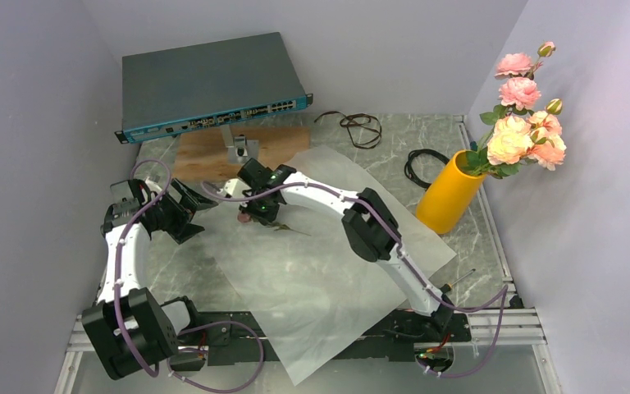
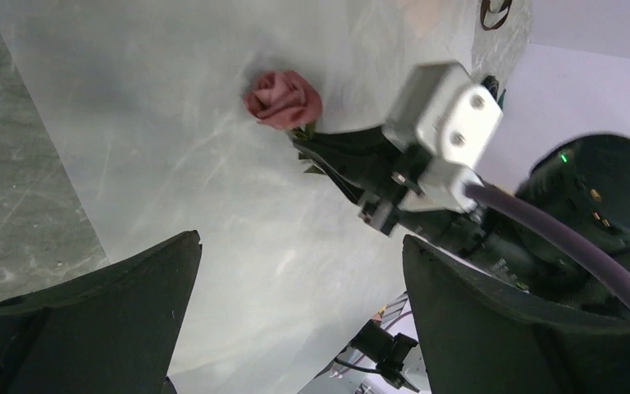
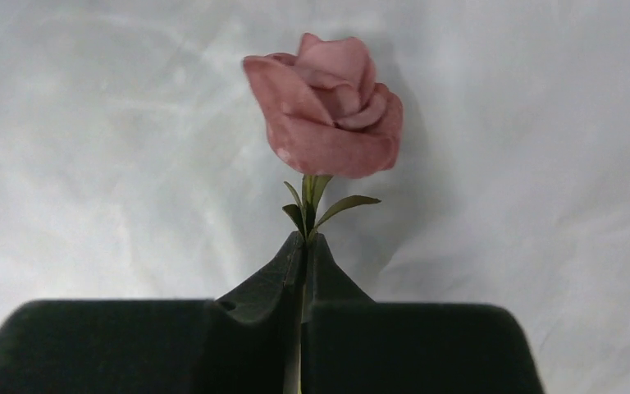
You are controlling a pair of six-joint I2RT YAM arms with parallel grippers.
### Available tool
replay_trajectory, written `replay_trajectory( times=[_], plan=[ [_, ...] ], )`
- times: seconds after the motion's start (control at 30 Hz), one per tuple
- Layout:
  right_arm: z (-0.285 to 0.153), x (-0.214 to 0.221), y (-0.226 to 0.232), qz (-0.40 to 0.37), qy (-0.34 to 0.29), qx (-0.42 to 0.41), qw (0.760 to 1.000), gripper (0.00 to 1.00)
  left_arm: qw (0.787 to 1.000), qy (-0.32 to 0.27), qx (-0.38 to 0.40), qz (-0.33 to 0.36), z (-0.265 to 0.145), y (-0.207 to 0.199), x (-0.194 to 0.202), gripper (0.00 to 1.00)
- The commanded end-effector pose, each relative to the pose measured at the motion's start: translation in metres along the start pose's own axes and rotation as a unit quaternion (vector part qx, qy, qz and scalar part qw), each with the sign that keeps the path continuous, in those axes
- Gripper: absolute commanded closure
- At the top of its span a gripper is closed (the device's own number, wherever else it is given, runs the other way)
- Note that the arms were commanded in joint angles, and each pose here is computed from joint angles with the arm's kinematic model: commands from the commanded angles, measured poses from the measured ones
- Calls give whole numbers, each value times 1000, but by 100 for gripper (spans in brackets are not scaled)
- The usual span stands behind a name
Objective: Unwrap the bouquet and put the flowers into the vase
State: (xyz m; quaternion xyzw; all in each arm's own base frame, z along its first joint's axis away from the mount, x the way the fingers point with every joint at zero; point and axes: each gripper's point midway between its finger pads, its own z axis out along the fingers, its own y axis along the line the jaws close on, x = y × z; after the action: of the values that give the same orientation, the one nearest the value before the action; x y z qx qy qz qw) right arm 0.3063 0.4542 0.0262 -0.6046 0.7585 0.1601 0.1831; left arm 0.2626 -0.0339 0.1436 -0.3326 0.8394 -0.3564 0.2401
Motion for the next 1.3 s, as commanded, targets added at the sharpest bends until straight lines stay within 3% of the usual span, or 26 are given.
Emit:
replay_trajectory(
  times=[0.0,0.27,0.47,0.7,0.83,1.07,1.13,1.27],
  plan=[
    [-87,-54,-5,18,-120,53,991,100,999,-12,18,25,-1,-10,-11,1],
    [-201,-66,-7,50,-231,122,964,100,999,1,22,30,6,-8,-15,0],
    [-317,-55,-36,115,-328,223,911,100,999,15,26,24,14,-6,-19,0],
    [-456,-7,-66,184,-414,385,804,100,999,23,41,16,25,-11,-22,1],
    [-508,41,-91,233,-406,455,758,100,998,35,38,30,31,-15,-16,1],
    [-588,119,-109,312,-405,596,619,100,997,44,40,44,36,-20,-8,1],
    [-602,146,-112,341,-400,635,565,100,997,47,40,47,36,-21,-7,1],
    [-626,180,-118,353,-394,680,507,100,997,52,38,51,39,-24,-7,1]
  ],
)
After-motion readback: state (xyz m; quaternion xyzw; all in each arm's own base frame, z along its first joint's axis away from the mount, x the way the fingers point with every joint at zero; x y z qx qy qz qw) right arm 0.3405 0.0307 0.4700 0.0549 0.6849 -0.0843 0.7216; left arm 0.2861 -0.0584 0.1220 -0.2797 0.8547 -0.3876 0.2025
